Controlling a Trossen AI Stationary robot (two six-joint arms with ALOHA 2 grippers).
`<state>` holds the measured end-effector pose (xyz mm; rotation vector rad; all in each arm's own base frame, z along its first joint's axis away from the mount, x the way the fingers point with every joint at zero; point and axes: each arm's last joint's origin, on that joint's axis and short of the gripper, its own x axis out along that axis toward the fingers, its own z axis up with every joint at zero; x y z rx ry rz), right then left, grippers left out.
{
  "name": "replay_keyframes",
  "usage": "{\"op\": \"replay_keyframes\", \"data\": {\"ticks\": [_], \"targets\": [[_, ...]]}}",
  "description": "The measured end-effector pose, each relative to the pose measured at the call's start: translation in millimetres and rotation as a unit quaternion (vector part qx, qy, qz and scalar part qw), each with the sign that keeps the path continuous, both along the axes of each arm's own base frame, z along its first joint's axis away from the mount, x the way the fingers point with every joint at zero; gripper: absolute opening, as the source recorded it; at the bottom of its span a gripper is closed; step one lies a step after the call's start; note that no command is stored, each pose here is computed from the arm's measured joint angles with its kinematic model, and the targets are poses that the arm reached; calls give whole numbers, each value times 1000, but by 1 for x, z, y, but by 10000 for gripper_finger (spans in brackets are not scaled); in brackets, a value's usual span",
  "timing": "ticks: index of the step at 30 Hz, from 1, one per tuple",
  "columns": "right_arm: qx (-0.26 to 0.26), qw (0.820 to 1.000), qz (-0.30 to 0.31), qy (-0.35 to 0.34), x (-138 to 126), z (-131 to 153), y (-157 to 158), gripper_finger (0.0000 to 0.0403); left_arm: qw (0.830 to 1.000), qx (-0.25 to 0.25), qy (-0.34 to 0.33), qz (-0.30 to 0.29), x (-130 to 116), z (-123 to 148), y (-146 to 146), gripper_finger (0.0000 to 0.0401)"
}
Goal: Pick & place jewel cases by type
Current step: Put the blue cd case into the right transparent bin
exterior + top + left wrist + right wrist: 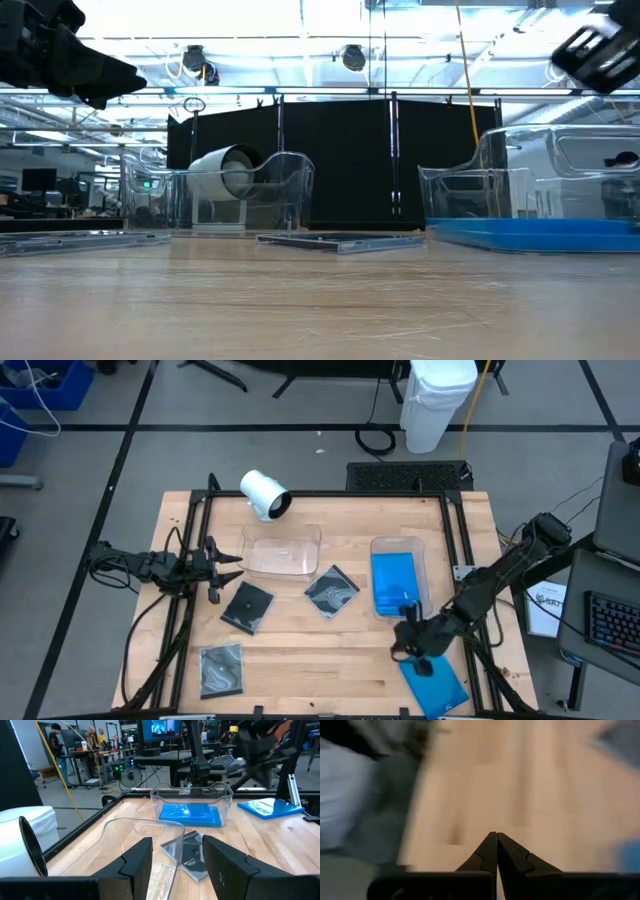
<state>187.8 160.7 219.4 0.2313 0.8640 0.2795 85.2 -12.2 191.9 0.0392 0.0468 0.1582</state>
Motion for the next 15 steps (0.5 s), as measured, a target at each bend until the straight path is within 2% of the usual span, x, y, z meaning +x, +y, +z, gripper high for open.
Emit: {"op": "replay_keyframes", "data": {"ticks": [2, 4, 8, 12, 15], "targets": [[35, 999, 31, -10, -3, 4, 10, 0, 1000, 0, 0, 0, 0, 0, 0, 179], [56, 998, 36, 1, -10, 4, 18, 0, 1000, 0, -1, 0, 0, 0, 0, 179], [78, 992, -29, 90, -28, -9, 30, 0, 1000, 0, 0, 0, 0, 0, 0, 179], [95, 972, -111, 185, -47, -24, 40, 0, 1000, 0, -1, 0, 0, 0, 0, 179], [113, 960, -141, 213, -57, -28, 49, 0, 1000, 0, -1, 0, 0, 0, 0, 179]]}}
